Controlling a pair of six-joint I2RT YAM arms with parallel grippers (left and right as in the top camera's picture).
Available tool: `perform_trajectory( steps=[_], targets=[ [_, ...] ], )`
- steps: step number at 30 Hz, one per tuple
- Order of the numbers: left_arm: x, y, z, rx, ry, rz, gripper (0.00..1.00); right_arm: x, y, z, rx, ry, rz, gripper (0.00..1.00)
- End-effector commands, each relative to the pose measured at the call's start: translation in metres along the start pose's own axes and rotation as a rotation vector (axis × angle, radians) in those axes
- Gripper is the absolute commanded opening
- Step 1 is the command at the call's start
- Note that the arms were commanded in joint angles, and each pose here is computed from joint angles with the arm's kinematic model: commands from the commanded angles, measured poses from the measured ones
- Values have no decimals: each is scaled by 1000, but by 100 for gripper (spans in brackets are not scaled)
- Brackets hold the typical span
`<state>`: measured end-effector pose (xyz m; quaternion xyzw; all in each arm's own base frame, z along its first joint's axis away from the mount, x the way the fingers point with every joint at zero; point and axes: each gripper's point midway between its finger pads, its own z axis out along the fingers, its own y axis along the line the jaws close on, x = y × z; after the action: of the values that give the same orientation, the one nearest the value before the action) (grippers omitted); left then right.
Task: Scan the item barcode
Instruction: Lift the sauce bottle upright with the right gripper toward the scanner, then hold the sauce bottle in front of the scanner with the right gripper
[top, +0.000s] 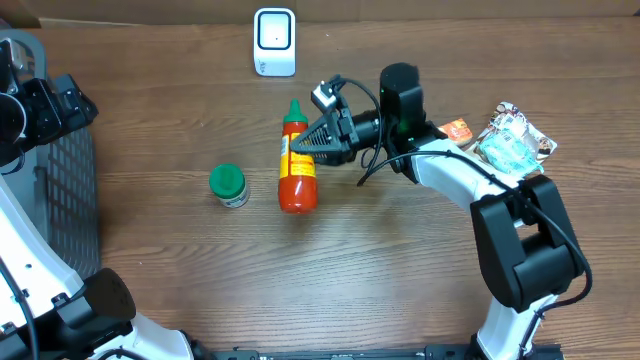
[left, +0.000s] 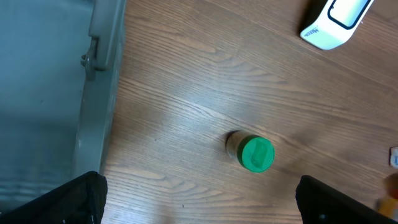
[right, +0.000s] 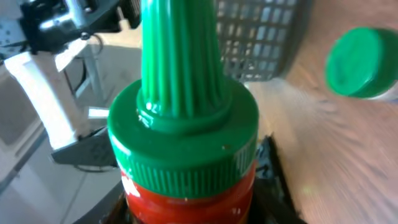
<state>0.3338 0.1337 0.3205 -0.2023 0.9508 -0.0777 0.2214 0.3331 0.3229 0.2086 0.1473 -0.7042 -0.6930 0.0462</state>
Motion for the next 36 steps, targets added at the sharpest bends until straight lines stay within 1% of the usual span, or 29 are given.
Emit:
perform_trajectory(
  steps=[1, 6, 7, 10, 12, 15, 19, 22, 27, 32, 34, 36],
  targets=[
    [0, 0, 3, 3, 9, 18, 100, -13, -12, -3, 107, -92, -354, 24],
    [0, 0, 3, 3, 9, 18, 100, -21, -62, -15, 338, -179, -290, 24],
    [0, 0, 3, 3, 9, 18, 100, -20, -76, -19, 404, -191, -267, 22],
    [0, 0, 3, 3, 9, 18, 100, -14, -111, -36, 602, -207, -200, 20],
    [0, 0, 3, 3, 9, 18, 100, -13, -119, -45, 685, -206, -171, 20],
    [0, 0, 3, 3, 9, 18, 99, -26, -105, -55, 771, -206, -182, 20],
    [0, 0, 3, 3, 9, 18, 99, -59, -67, -77, 958, -245, -281, 21],
    [0, 0, 3, 3, 9, 18, 100, -87, -27, -92, 1117, -317, -392, 21],
    [0, 0, 3, 3, 9, 18, 99, -127, 27, -105, 1261, -462, -593, 22],
    [0, 0, 3, 3, 9, 18, 100, -166, 45, -121, 1427, -590, -798, 22],
    [0, 0, 3, 3, 9, 18, 100, -181, 45, -121, 1474, -598, -890, 22],
    [0, 0, 3, 3, 9, 18, 100, -195, 37, -115, 1510, -559, -999, 21]
  ],
)
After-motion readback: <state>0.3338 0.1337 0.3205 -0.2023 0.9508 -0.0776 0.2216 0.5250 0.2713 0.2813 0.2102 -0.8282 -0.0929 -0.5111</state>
